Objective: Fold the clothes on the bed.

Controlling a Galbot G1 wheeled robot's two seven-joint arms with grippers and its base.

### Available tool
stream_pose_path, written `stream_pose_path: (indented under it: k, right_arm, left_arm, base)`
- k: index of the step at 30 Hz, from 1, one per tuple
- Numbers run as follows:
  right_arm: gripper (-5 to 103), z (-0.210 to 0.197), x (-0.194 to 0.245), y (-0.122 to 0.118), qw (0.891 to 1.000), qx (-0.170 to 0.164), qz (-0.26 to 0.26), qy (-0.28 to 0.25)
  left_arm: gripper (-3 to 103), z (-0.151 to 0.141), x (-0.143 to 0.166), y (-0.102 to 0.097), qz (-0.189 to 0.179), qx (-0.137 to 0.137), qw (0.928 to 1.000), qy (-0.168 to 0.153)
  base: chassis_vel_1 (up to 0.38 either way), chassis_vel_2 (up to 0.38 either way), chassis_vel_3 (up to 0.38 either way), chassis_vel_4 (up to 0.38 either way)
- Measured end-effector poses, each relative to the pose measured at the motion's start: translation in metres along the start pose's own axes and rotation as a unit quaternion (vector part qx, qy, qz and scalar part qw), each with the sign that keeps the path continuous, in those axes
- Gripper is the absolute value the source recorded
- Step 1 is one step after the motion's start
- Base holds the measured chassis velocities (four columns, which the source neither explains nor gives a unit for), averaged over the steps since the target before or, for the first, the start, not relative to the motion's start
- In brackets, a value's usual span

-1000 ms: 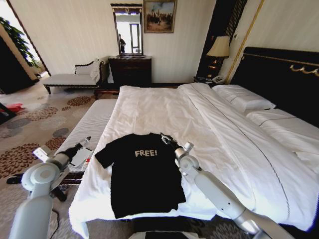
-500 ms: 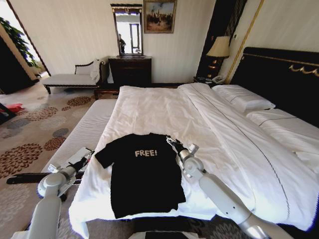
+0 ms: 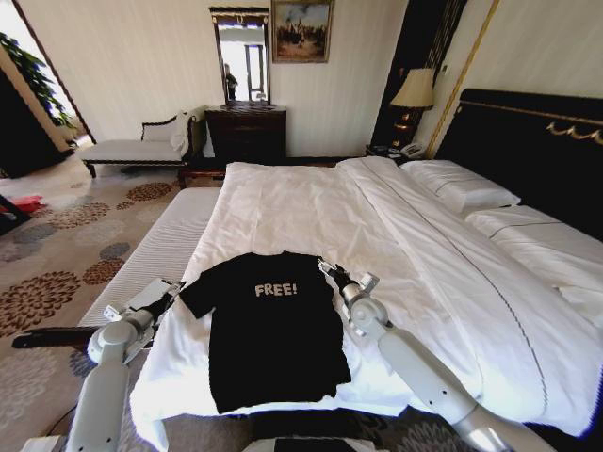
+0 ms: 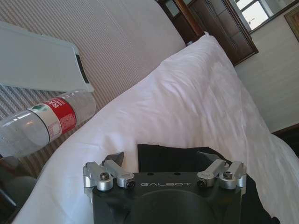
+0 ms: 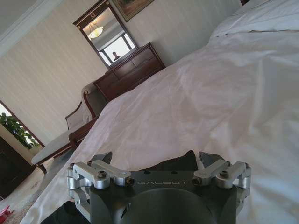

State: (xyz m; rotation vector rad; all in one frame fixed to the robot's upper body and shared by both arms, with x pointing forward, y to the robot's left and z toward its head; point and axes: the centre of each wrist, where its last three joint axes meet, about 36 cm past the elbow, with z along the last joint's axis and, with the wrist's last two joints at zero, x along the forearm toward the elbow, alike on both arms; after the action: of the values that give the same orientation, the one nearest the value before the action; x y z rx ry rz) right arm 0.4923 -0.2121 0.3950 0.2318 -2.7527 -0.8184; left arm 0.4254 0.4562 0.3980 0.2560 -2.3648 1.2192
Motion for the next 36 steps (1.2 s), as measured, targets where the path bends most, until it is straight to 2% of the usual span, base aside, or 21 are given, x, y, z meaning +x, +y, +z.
stream_pose_path:
  k: [3,4,6,8,10,11,14,15,18,21,24,36]
  right_arm:
    - [100,0.0,0.0,-0.001,1.0,0.0,0.002,0.0]
    - [100,0.0,0.0,-0.001,1.0,0.0,0.002,0.0]
    - [100,0.001,-0.001,-0.003,1.0,0.001,0.004,0.001]
    - [100,0.001,-0.001,-0.003,1.0,0.002,0.004,0.001]
    - [100,0.001,-0.001,-0.003,1.0,0.002,0.005,0.001]
    - [100,0.001,-0.001,-0.003,1.0,0.002,0.005,0.001]
    - [100,0.0,-0.001,-0.003,1.0,0.002,0.005,0.0]
    - [100,0.0,-0.001,-0.003,1.0,0.002,0.005,0.0]
    - [100,-0.001,-0.001,-0.005,1.0,0.003,0.007,-0.001]
    - [100,-0.001,-0.001,-0.005,1.0,0.003,0.007,-0.001]
    - [100,-0.001,-0.001,-0.004,1.0,0.003,0.007,-0.002]
    - [100,-0.004,-0.002,-0.005,1.0,0.006,0.008,-0.004]
  left_arm:
    - [75,0.001,-0.002,0.0,0.002,-0.003,1.0,-0.001]
    - [75,0.001,-0.002,0.0,0.002,-0.003,1.0,-0.001]
    - [65,0.003,-0.004,-0.001,0.003,-0.004,1.0,0.0]
    - [65,0.004,-0.005,-0.001,0.002,-0.005,1.0,0.0]
    - [53,0.007,-0.007,0.0,-0.001,-0.005,1.0,0.0]
    - [53,0.007,-0.007,0.0,-0.001,-0.005,1.0,0.0]
    - [37,0.009,-0.008,0.0,-0.002,-0.009,1.0,-0.001]
    - [37,0.009,-0.008,0.0,-0.002,-0.009,1.0,-0.001]
    - [21,0.01,-0.005,0.0,-0.001,-0.013,0.9999,-0.005]
    - [15,0.01,-0.003,0.002,-0.002,-0.014,0.9999,-0.006]
    - [2,0.007,0.0,0.004,-0.003,-0.016,0.9998,-0.01]
    - [0,-0.016,0.012,-0.001,0.005,-0.027,0.9993,-0.026]
  base:
    - [0.0,0.0,0.0,0.0]
    - [0.0,0.0,0.0,0.0]
    - [0.0,0.0,0.0,0.0]
    - [0.0,0.0,0.0,0.0]
    - [0.0,0.0,0.0,0.0]
    - [0.0,0.0,0.0,0.0]
    - [0.0,0.0,0.0,0.0]
    - [0.0,0.0,0.0,0.0]
    - [0.0,0.0,0.0,0.0]
    - [0.0,0.0,0.0,0.0]
    - [0.0,0.0,0.0,0.0]
    - [0.0,0.0,0.0,0.0]
